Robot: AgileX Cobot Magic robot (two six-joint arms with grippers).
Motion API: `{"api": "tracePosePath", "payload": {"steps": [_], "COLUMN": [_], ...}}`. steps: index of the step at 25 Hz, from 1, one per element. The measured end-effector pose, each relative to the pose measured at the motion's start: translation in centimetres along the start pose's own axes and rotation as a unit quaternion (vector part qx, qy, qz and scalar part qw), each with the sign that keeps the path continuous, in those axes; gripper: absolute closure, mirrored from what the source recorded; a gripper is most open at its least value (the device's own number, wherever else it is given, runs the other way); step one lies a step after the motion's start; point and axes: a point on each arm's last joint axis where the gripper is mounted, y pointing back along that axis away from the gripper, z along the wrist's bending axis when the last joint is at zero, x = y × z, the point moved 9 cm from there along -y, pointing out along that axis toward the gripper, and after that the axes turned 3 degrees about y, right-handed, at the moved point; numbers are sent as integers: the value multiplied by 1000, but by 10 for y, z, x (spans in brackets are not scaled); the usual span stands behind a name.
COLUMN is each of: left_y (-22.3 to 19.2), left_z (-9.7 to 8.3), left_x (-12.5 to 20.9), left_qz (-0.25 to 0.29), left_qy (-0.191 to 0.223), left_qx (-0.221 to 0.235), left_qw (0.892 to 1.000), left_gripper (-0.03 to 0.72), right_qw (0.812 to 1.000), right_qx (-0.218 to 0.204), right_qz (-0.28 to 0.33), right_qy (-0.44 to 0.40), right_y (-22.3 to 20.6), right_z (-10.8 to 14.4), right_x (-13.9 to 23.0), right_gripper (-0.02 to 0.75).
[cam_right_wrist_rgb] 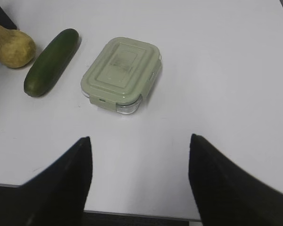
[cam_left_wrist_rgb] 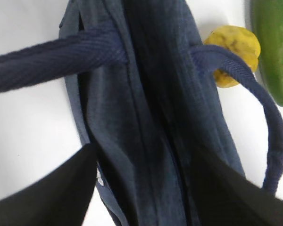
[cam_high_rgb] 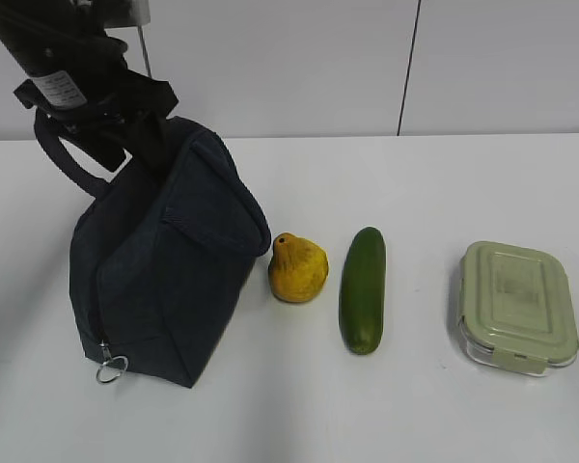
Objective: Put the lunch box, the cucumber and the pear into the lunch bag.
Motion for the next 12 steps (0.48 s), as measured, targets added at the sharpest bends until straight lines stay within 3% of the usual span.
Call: {"api": "tracePosePath", "payload": {"steps": [8, 12], "left_y": [-14, -28], "left_z": [4, 6], "left_x": [1, 3], "left_qz": [17, 34], "left_qy": [11, 21], "left_qx": [-3, -4], "left_qw": [1000, 999], "left_gripper": [265, 375], "right_qw": [1000, 1000], "right_qx": [0, 0], "right_qz": [0, 0], "right_qy": [0, 0], "right_y": [0, 0], "right_z": [0, 0], "right_x": [0, 0], "right_gripper": [264, 264]}}
